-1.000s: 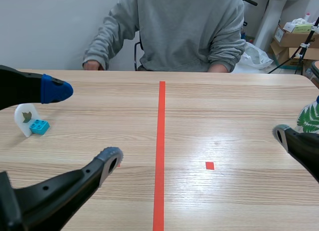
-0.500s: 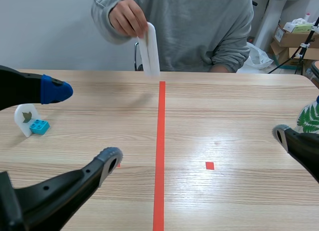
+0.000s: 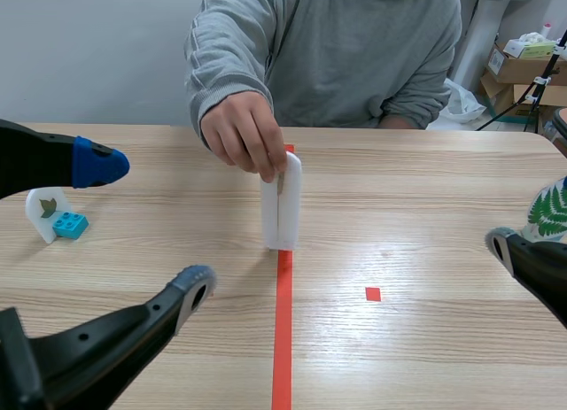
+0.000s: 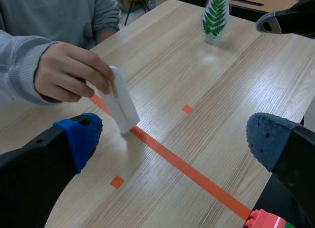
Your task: Do the leaf sorting experiment
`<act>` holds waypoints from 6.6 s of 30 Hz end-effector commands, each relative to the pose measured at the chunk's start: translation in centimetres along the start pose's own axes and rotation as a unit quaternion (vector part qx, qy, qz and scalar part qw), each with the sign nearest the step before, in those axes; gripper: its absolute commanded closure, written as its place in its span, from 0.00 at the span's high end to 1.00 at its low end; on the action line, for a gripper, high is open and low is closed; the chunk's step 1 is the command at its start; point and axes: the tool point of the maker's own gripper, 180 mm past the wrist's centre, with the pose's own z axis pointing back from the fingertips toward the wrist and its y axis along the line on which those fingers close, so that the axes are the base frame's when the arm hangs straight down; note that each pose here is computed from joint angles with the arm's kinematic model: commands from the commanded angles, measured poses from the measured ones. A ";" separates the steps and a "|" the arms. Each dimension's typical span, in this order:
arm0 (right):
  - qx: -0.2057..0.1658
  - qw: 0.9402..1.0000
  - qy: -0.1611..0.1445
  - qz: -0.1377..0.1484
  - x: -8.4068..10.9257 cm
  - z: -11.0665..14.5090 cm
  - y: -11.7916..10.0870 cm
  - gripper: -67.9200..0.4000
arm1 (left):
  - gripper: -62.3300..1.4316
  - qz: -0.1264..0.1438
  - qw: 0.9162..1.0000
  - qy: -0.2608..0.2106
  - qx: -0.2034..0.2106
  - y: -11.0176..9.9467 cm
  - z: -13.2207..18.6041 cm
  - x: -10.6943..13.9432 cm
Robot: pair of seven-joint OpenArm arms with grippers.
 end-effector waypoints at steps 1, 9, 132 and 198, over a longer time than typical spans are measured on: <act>0.004 1.000 -0.010 0.009 0.7 0.0 0.0 0.80 | 1.00 0.003 1.000 -0.012 0.004 0.1 0.0 0.5; 0.004 1.000 -0.010 0.009 0.7 0.0 0.0 0.80 | 1.00 0.003 1.000 -0.011 0.004 0.1 0.0 0.5; 0.003 1.000 -0.006 0.013 0.5 0.0 -0.1 0.80 | 1.00 0.001 0.990 0.099 -0.106 6.1 -20.0 -14.2; 0.000 1.000 0.000 0.018 0.3 0.0 -0.2 0.80 | 0.06 0.089 0.937 0.077 0.329 22.8 2.5 -17.5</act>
